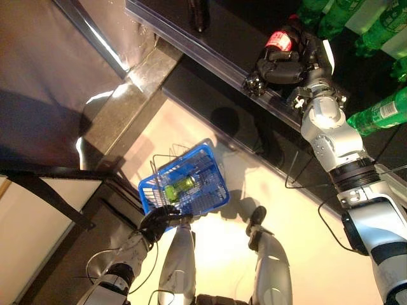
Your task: Pick up the drink and place into the basket.
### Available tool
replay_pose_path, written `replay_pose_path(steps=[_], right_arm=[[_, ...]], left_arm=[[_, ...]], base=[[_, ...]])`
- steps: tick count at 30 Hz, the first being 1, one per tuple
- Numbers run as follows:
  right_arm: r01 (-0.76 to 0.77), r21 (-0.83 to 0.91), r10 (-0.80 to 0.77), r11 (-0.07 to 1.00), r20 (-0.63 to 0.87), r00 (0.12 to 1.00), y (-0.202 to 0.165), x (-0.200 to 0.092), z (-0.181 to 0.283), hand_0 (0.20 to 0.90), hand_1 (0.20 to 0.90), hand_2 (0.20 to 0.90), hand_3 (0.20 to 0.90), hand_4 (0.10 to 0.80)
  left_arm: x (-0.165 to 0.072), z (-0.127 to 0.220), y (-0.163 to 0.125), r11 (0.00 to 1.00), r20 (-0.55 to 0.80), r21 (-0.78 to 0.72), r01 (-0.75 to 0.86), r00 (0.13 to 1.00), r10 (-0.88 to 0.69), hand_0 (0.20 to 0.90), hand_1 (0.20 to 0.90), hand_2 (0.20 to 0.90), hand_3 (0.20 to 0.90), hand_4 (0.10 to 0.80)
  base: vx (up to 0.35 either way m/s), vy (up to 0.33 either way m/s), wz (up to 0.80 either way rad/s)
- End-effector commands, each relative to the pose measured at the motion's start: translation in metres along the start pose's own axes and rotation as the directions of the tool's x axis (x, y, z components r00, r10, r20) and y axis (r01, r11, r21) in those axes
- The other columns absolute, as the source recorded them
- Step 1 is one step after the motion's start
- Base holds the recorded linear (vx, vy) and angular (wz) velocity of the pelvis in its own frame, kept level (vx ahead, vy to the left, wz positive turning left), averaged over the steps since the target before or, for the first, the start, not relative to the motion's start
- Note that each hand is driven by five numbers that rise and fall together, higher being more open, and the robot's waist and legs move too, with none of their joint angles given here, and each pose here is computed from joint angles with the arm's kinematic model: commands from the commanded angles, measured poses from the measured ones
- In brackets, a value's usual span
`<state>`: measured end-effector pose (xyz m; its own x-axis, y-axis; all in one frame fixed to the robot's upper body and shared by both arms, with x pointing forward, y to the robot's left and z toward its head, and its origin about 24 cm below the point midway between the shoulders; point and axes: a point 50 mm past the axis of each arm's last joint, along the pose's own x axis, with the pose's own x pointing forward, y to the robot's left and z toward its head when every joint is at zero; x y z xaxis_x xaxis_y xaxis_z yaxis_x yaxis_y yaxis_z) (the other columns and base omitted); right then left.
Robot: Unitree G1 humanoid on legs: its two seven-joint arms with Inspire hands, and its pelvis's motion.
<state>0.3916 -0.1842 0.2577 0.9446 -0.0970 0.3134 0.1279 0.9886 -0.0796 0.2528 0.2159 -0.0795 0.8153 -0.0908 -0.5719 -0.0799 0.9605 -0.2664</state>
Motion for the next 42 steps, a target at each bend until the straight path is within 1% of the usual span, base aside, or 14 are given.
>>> replay_pose_path(steps=[1, 10, 12, 17, 21, 32, 42], right_arm=[[0.073, 0.029, -0.077, 0.997, 0.181, 0.980, -0.018, 0.015, 0.069, 0.900, 0.900, 0.900, 0.900, 0.800], [0.090, 0.028, -0.093, 0.996, 0.145, 0.985, -0.022, 0.017, 0.068, 0.900, 0.900, 0.900, 0.900, 0.800], [0.094, 0.055, -0.100, 0.994, 0.120, 0.988, -0.023, 0.017, 0.067, 0.900, 0.900, 0.900, 0.900, 0.800], [0.136, 0.093, -0.143, 0.986, 0.074, 0.987, -0.030, 0.018, 0.059, 0.900, 0.900, 0.900, 0.900, 0.800], [0.157, 0.087, -0.162, 0.984, 0.058, 0.985, -0.036, 0.019, 0.054, 0.900, 0.900, 0.900, 0.900, 0.800], [0.216, 0.124, -0.228, 0.968, 0.092, 0.969, -0.045, 0.020, 0.065, 0.900, 0.900, 0.900, 0.900, 0.800], [0.228, 0.140, -0.244, 0.964, 0.106, 0.964, -0.050, 0.020, 0.071, 0.900, 0.900, 0.900, 0.900, 0.800]], left_arm=[[-0.019, -0.006, 0.030, 0.996, -0.020, 0.085, -0.017, 1.000, 0.019, 0.300, 0.300, 0.300, 0.200, 0.100], [-0.019, -0.002, 0.032, 0.995, -0.021, 0.100, -0.026, 0.999, 0.028, 0.300, 0.300, 0.300, 0.200, 0.100], [-0.020, -0.001, 0.033, 0.994, -0.020, 0.106, -0.029, 0.999, 0.032, 0.300, 0.300, 0.300, 0.200, 0.100], [-0.021, 0.001, 0.036, 0.992, -0.020, 0.120, -0.039, 0.999, 0.041, 0.300, 0.300, 0.300, 0.200, 0.100], [-0.022, 0.002, 0.040, 0.991, -0.020, 0.127, -0.051, 0.998, 0.054, 0.300, 0.300, 0.300, 0.200, 0.100], [-0.023, 0.012, 0.048, 0.983, -0.020, 0.162, -0.083, 0.996, 0.087, 0.300, 0.300, 0.300, 0.200, 0.100], [-0.025, 0.012, 0.053, 0.982, -0.013, 0.165, -0.094, 0.995, 0.097, 0.300, 0.300, 0.300, 0.200, 0.100]], base=[[0.012, -0.041, 0.01], [0.001, -0.004, 0.00], [0.000, 0.000, 0.00], [-0.003, -0.008, 0.02], [0.000, 0.000, 0.00], [0.008, -0.047, 0.00], [0.000, 0.000, 0.00]])
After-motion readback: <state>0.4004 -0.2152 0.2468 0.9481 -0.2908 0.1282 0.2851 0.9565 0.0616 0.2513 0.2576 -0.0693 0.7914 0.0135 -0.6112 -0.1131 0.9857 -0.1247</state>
